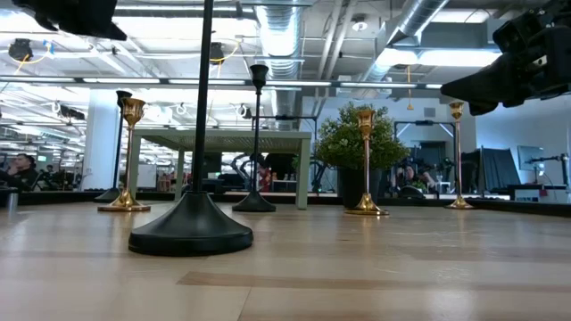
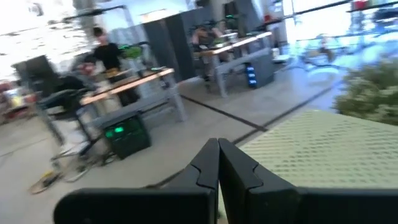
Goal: Pick & Place candle stick holders
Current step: Put the black candle holder on the shelf
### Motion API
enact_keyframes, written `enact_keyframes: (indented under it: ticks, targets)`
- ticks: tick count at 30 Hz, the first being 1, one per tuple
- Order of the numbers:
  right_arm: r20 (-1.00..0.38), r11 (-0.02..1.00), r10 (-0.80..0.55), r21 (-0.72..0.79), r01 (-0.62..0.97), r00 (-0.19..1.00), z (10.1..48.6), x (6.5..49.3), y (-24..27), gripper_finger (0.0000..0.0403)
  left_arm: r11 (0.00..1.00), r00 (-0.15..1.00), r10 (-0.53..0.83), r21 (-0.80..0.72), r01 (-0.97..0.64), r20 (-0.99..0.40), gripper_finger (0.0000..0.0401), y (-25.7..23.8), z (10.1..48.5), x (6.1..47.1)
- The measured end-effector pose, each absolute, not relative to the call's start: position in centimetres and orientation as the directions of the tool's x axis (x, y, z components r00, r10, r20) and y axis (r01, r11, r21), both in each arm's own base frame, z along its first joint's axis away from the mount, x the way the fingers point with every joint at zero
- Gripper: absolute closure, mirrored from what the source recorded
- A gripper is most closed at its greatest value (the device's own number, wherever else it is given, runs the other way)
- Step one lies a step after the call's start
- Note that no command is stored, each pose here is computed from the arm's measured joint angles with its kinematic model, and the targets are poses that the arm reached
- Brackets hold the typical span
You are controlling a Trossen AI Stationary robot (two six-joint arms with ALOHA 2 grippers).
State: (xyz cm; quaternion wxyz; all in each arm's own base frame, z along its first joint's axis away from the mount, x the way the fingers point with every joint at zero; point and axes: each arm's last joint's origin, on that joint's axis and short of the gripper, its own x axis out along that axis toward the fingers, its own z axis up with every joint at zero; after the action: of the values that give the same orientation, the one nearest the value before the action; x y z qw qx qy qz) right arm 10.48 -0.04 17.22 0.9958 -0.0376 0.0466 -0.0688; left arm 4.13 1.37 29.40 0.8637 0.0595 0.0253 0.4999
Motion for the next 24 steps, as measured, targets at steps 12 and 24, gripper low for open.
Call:
enact_keyframes:
  ticks: [12,24]
  targets:
    - [-0.085,0.955,-0.25,-0.186,0.231,0.965,17.2,10.4,-0.4,0.0403,0.594,0.61,0.791,0.17,-0.786,0.056,0.0398,1.7,29.6,3.3]
    - [-0.062,0.953,-0.251,-0.194,0.235,0.966,17.5,10.4,-0.4,0.0403,0.833,0.86,0.475,0.221,-0.508,0.186,0.0398,0.8,30.6,4.0]
